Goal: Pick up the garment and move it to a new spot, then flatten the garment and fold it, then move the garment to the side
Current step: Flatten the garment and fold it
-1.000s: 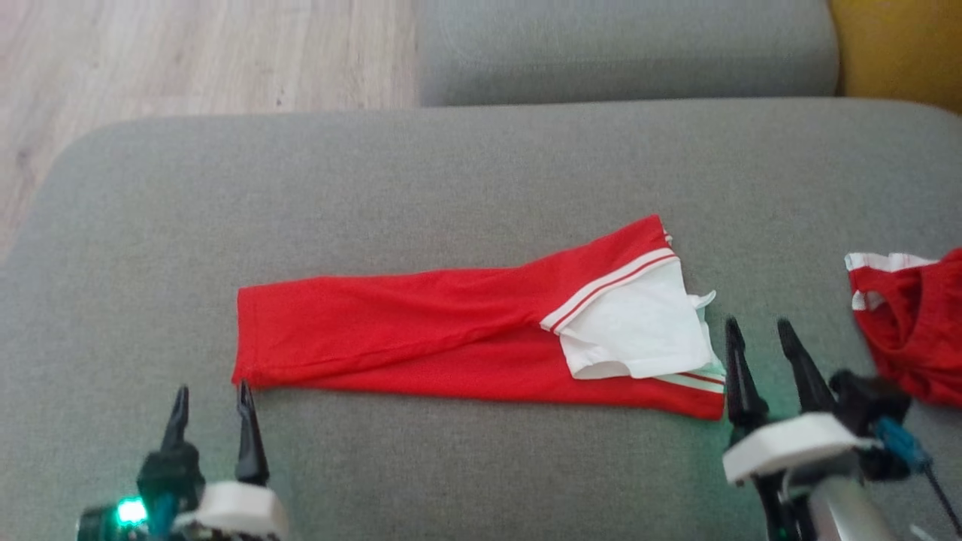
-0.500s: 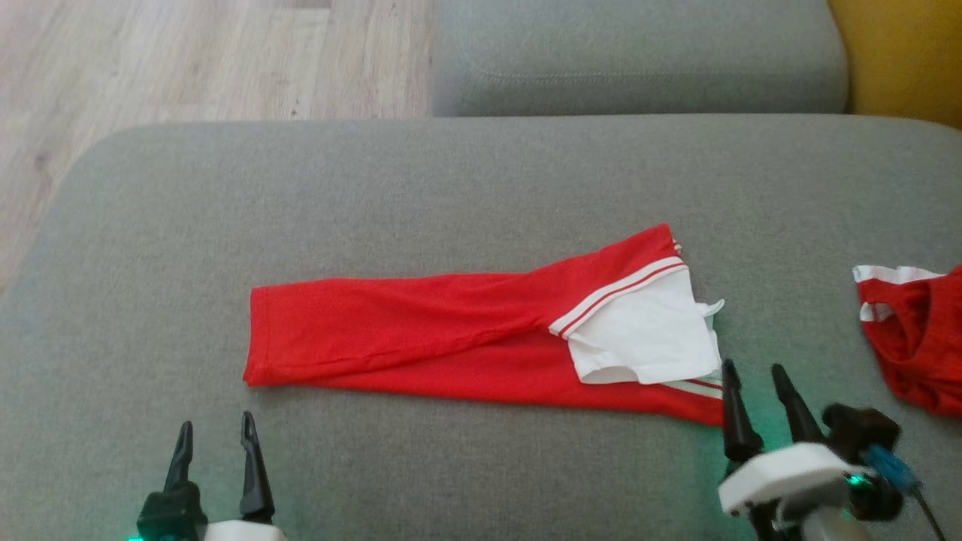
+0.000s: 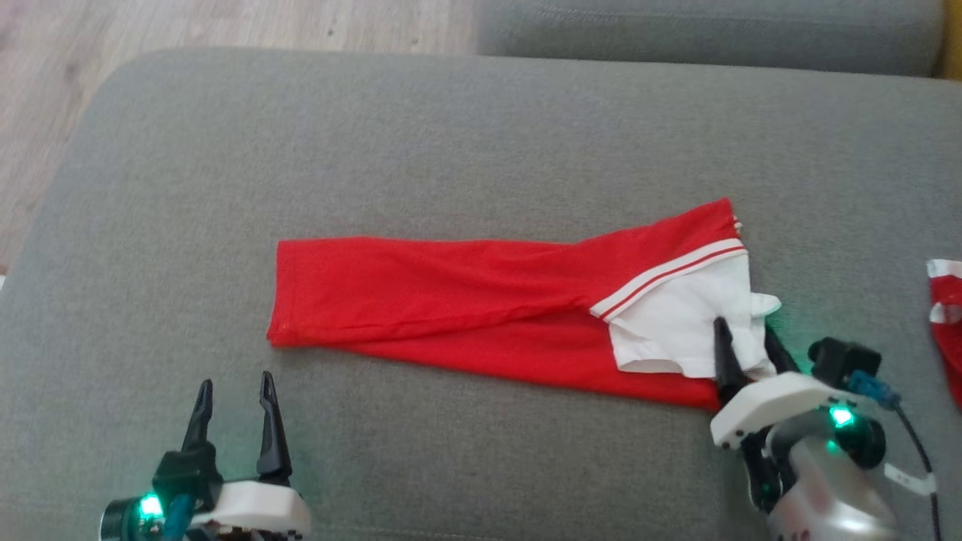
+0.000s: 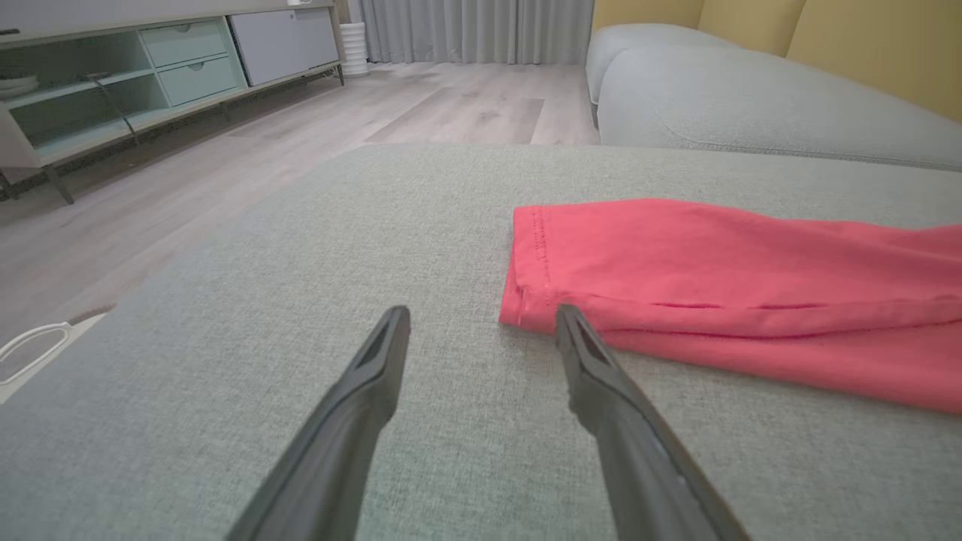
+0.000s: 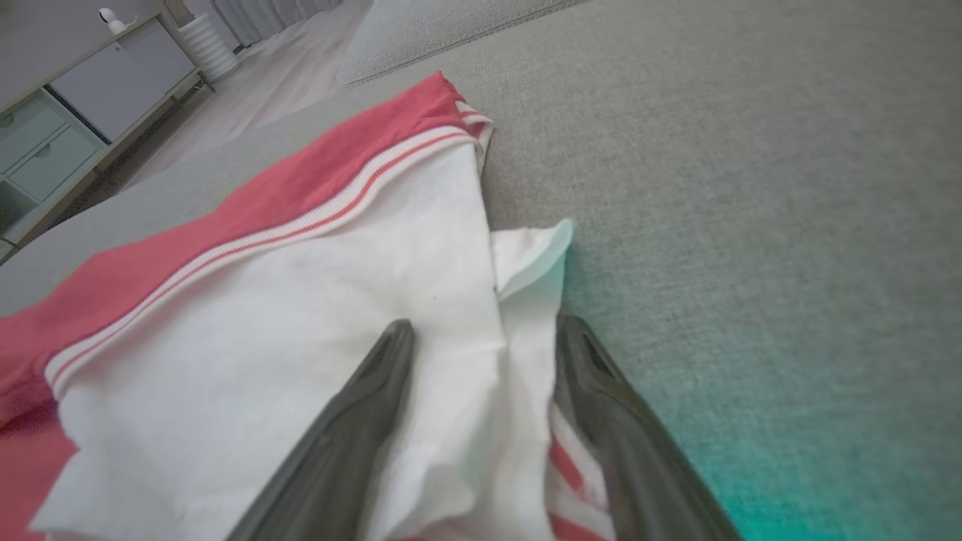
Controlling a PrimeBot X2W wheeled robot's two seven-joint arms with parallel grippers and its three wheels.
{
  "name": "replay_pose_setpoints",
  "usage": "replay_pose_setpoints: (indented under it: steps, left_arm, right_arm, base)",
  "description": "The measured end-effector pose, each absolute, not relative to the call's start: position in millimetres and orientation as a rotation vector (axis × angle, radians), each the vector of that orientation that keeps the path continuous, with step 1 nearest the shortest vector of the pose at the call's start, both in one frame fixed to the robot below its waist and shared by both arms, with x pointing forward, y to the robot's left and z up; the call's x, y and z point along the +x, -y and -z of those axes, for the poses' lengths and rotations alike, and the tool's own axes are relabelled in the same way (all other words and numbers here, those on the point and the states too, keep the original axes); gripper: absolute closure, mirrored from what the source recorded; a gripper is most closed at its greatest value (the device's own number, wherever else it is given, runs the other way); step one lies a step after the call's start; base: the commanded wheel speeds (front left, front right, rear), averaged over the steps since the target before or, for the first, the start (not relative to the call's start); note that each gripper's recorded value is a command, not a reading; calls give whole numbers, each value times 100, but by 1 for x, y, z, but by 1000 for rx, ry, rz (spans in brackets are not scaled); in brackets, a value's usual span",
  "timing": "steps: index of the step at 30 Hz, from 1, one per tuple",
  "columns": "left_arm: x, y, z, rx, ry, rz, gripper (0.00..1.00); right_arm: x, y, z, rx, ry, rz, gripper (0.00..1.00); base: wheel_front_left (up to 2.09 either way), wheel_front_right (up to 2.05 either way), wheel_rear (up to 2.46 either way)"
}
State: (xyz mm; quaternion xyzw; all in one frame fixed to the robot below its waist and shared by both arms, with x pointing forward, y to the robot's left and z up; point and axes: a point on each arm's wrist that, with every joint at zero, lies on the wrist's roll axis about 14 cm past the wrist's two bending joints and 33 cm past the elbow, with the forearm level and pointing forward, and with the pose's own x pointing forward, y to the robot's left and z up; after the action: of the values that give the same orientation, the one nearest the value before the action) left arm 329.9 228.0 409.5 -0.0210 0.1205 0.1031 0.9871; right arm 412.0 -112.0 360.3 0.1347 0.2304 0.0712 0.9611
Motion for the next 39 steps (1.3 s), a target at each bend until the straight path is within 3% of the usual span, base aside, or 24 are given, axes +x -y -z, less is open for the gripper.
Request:
replay_pose_setpoints:
  steps: [13, 14, 15, 16, 30, 35, 39]
  left_arm:
    - [321, -232, -402, -56, -269, -233, 0]
    - [321, -232, -402, -56, -270, -230, 0]
    - [321, -231, -402, -57, -269, -227, 0]
    - [321, -230, -403, -57, -266, -226, 0]
    - [325, -193, -410, -86, -239, -98, 0]
    - [325, -181, -411, -89, -237, -58, 0]
    - [318, -179, -407, -94, -250, -58, 0]
  right_arm:
    - [425, 73, -364, 347, -483, -243, 0]
    - [424, 71, -364, 348, -486, -249, 27]
    - [424, 70, -364, 348, -488, -251, 76]
    - [424, 70, -364, 346, -491, -248, 100]
    - [423, 163, -405, 283, -310, -51, 100]
    - [436, 108, -446, 288, -188, -214, 100]
    - [430, 41, -459, 331, -179, -398, 100]
  base:
    - [0, 0, 0]
    - [0, 0, 0]
    - [0, 0, 0]
    - [0, 0, 0]
    - [0, 0, 0]
    - [0, 0, 0]
    - [0, 0, 0]
